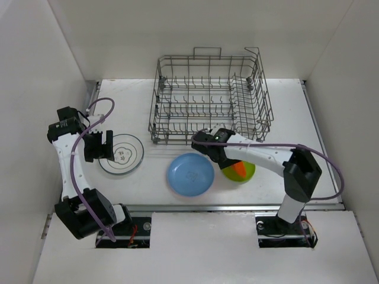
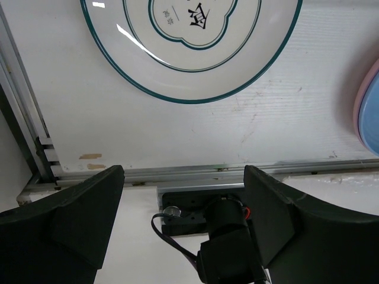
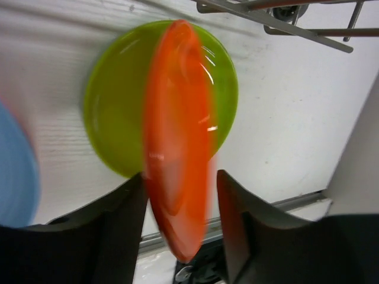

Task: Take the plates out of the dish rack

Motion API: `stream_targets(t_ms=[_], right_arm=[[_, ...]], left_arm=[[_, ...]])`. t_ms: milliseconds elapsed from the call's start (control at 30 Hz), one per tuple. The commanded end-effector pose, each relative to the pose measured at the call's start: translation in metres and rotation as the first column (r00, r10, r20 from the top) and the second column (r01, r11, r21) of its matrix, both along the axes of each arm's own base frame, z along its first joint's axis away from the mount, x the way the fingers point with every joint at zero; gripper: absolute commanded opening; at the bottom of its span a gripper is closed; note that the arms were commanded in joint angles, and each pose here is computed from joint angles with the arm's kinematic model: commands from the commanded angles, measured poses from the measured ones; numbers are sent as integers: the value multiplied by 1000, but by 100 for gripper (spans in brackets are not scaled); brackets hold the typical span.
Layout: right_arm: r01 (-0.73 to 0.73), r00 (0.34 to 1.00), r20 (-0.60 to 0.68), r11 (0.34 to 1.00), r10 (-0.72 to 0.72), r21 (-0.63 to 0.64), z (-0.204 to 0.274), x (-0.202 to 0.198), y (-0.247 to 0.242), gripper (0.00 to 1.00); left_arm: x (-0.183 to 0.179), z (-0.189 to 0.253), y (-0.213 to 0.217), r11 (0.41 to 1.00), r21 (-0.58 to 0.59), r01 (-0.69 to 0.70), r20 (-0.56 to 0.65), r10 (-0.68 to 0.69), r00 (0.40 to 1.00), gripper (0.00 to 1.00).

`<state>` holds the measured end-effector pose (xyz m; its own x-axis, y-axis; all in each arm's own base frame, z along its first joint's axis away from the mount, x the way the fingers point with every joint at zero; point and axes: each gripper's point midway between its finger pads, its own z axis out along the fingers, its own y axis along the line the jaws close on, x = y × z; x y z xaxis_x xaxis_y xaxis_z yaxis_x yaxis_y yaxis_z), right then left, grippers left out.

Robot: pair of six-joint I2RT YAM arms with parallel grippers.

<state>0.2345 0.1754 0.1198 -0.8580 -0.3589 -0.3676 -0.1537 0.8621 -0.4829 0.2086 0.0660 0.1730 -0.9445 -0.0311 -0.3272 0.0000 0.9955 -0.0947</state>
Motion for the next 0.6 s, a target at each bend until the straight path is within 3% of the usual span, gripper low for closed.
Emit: stream_targets(t_ms=[0, 67, 133, 267, 367, 567], right_arm=[[50, 994, 93, 998, -47, -24, -1, 13, -6, 57], [30, 998, 61, 999, -27, -39, -9, 11, -6, 75], [12, 999, 37, 999, -10, -37, -10, 11, -2, 82], [-27, 998, 51, 997, 24, 75, 12, 15, 17, 84], [-101, 992, 96, 958, 78, 270, 49, 18, 46, 85], [-211, 956, 290, 785, 41, 583, 142, 22, 66, 89]], left_arm=[[-4, 6, -3, 1000, 13, 19, 28, -20, 999, 80], [-5, 8, -3, 1000, 17, 19, 36, -20, 999, 80], [-6, 5, -4, 1000, 13, 19, 28, -20, 999, 80], [-9, 5, -3, 999, 20, 25, 16, -26, 1000, 80], [-9, 5, -3, 999, 20, 25, 16, -26, 1000, 80], [-9, 5, -3, 999, 20, 25, 16, -26, 1000, 80]])
